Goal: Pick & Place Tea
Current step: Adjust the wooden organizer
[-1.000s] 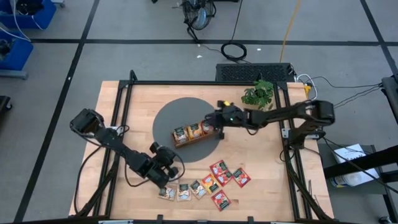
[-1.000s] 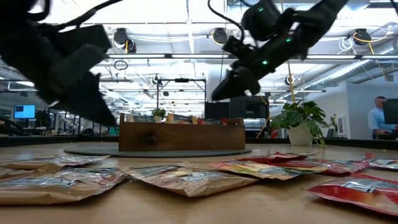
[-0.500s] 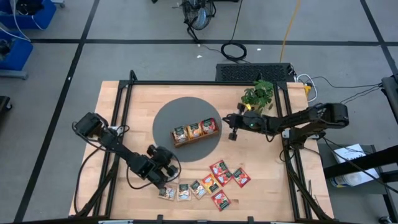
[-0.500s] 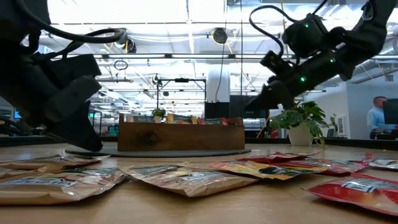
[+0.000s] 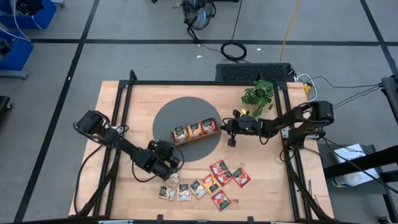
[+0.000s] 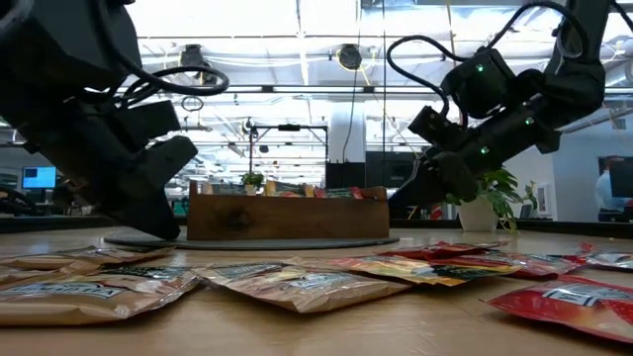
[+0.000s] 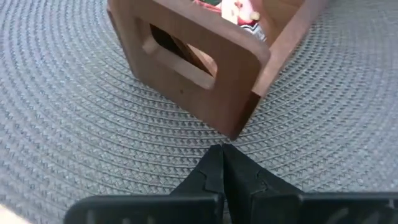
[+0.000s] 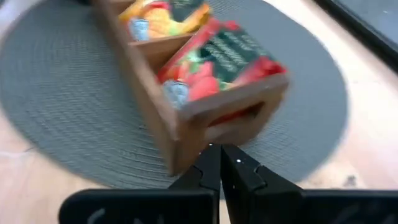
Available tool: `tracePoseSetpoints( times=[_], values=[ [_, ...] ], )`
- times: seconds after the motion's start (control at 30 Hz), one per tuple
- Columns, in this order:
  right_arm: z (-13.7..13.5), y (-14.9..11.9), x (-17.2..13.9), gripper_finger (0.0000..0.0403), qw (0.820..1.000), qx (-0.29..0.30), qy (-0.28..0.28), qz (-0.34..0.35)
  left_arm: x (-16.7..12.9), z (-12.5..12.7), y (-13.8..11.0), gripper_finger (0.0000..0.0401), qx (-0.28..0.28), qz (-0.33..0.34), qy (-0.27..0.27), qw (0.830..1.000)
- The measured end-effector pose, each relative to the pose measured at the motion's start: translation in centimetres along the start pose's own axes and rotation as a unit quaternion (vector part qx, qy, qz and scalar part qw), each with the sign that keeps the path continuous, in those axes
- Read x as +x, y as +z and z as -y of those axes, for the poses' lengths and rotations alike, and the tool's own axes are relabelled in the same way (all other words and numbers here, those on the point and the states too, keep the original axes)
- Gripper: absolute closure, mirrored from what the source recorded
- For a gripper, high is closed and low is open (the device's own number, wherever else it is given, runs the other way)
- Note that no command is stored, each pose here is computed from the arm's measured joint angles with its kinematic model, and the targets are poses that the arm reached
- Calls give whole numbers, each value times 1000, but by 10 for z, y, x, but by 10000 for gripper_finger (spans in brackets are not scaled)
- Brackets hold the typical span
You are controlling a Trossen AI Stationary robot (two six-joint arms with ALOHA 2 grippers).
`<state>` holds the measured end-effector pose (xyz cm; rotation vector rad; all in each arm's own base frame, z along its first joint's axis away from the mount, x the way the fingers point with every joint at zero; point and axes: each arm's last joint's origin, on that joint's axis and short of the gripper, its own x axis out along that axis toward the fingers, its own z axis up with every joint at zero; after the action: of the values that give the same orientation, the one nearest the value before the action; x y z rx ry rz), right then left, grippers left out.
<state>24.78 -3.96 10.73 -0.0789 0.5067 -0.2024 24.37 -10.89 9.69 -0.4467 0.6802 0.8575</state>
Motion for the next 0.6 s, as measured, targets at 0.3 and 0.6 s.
tracePoseSetpoints(
  times=[0.3, 0.6],
  values=[
    [-12, -7, 9, 402, 999, 2, 40, 4, 15, -6, 16, 393, 31, -11, 30, 999],
    [-28, 1, 7, 403, 996, 17, 80, 27, 27, -6, 29, 380, 57, -19, 26, 998]
  ],
)
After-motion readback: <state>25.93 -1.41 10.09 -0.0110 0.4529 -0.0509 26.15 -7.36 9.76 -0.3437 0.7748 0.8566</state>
